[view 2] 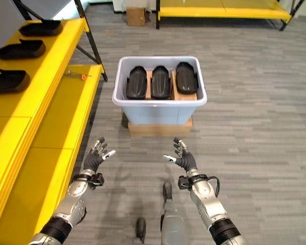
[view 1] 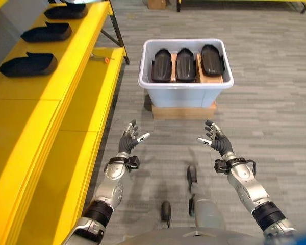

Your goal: Move parts from the plastic box to the shelf.

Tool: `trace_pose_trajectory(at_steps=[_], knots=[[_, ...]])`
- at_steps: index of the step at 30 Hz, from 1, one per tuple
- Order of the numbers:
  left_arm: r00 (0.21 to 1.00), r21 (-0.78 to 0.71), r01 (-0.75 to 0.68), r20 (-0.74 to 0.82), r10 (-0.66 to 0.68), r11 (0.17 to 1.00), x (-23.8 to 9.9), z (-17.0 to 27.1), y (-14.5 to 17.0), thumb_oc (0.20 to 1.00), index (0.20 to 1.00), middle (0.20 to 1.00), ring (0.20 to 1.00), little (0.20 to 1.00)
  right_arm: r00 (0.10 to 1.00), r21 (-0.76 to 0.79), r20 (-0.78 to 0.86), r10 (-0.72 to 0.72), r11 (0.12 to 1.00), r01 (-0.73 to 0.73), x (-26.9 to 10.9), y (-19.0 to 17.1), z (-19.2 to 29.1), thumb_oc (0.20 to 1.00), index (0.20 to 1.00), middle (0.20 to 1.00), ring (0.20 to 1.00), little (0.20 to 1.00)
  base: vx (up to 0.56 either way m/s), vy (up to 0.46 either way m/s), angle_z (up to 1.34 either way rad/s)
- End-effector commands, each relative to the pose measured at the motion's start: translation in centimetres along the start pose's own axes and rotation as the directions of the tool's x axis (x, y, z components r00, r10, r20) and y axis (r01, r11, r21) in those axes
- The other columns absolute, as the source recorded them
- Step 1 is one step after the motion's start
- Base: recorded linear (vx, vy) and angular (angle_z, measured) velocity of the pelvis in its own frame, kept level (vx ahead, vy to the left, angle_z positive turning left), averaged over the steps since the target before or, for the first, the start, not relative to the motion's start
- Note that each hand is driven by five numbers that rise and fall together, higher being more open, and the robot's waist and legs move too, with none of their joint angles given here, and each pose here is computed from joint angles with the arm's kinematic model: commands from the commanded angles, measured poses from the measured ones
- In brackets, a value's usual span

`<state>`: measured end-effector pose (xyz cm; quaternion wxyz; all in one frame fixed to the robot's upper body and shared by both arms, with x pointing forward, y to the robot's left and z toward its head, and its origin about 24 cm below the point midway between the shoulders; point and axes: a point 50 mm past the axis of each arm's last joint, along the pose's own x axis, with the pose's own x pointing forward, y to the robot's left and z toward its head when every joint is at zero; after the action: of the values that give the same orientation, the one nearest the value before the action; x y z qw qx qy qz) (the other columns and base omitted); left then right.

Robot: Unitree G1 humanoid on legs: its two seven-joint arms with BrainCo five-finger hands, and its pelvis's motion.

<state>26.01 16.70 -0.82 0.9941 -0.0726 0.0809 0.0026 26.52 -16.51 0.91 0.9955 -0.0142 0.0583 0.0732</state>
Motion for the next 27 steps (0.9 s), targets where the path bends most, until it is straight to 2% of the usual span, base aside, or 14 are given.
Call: trace_pose_trajectory(at_steps=[1, 9, 12, 19, 27], knots=[[0.986, 0.010, 0.043, 0.161, -0.044, 0.999, 1.1, 3.4, -0.8, 1.000, 1.000, 1.000, 1.000, 1.000, 0.989, -0.015, 0.145, -0.008, 1.000, 0.011, 1.2, -0.5, 3.1, 1.000, 1.000, 1.000, 1.000, 1.000, 0.23, -0.182, 0.33], [0.986, -0.026, 0.059, 0.155, -0.055, 0.998, 0.9, 3.3, -1.2, 1.000, 1.000, 1.000, 1.000, 1.000, 0.989, -0.010, 0.149, -0.018, 1.000, 0.020, 0.9, -1.0, 3.1, 1.000, 1.000, 1.000, 1.000, 1.000, 0.22, -0.182, 0.05], [0.989, -0.021, 0.080, 0.129, -0.076, 0.997, 1.0, 2.8, -1.7, 1.000, 1.000, 1.000, 1.000, 1.000, 0.988, -0.009, 0.128, -0.085, 0.996, 0.086, 0.6, -2.2, 2.6, 1.000, 1.000, 1.000, 1.000, 1.000, 0.18, -0.040, 0.01], [0.990, -0.015, 0.077, 0.117, -0.074, 0.997, 0.7, 2.4, -1.6, 1.000, 1.000, 1.000, 1.000, 1.000, 0.990, -0.005, 0.092, -0.110, 0.994, 0.111, -0.1, -2.4, 1.4, 1.000, 1.000, 1.000, 1.000, 1.000, 0.35, 0.145, -0.44], [0.984, 0.019, 0.048, 0.173, -0.050, 0.999, 1.6, 4.1, -1.3, 1.000, 1.000, 1.000, 1.000, 1.000, 0.992, 0.021, 0.117, -0.046, 0.999, 0.044, 1.3, 0.1, 2.2, 1.000, 1.000, 1.000, 1.000, 1.000, 0.25, 0.213, -0.11]])
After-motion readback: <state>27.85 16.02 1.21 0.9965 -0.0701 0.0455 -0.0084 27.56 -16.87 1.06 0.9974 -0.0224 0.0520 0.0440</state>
